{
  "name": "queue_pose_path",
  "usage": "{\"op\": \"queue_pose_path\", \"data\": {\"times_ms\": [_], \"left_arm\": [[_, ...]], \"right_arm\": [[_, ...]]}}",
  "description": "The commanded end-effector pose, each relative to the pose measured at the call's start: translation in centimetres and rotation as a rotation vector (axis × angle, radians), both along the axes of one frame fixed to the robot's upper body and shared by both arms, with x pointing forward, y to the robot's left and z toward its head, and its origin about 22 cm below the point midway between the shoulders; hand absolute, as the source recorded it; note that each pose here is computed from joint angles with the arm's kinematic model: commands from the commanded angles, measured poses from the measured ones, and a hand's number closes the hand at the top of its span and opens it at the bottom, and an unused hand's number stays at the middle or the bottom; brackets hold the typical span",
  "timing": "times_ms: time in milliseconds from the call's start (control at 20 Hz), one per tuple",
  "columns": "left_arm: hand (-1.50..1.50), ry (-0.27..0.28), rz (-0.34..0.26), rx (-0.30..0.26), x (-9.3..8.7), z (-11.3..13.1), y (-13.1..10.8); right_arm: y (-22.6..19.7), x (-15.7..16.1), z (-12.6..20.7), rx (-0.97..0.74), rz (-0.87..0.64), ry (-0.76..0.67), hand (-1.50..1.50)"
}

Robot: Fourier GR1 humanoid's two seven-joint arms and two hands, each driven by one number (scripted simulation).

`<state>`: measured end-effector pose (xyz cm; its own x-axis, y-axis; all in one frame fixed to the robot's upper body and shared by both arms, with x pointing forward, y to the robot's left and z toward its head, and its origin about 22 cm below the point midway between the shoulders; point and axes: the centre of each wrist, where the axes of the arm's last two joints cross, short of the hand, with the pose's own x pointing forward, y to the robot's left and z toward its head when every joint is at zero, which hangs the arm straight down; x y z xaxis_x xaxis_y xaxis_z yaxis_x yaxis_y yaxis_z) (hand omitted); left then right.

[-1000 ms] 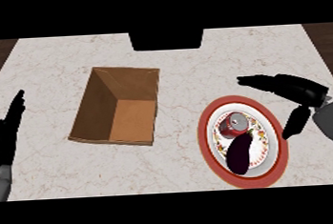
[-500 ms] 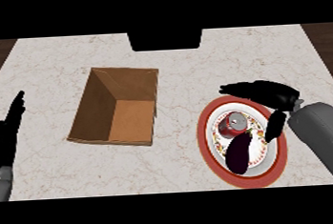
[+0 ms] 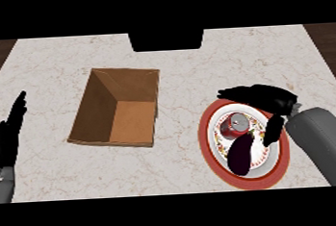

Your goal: Pick the can from the plate and place it in the cardboard box

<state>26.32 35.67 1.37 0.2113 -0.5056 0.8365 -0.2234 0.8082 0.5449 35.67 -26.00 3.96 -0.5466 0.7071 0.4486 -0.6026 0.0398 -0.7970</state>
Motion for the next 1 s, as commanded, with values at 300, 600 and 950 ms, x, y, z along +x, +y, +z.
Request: {"op": "queue_pose_path", "data": {"times_ms": [300,600,950], "left_arm": [[0.00,0.002,0.000,0.004,0.0,0.4,-0.2],[0.00,0.006,-0.002,-0.007,0.3,0.6,-0.6],[0.00,0.015,0.014,0.002,-0.1,0.2,1.4]], "right_arm": [[3.3,-0.9,2.3,0.091,0.098,0.003,-1.50],[4.9,-1.9,1.9,0.001,0.082,0.008,-1.50],[4.6,-3.6,-2.0,-0.100,0.021,0.042,-1.50]]}}
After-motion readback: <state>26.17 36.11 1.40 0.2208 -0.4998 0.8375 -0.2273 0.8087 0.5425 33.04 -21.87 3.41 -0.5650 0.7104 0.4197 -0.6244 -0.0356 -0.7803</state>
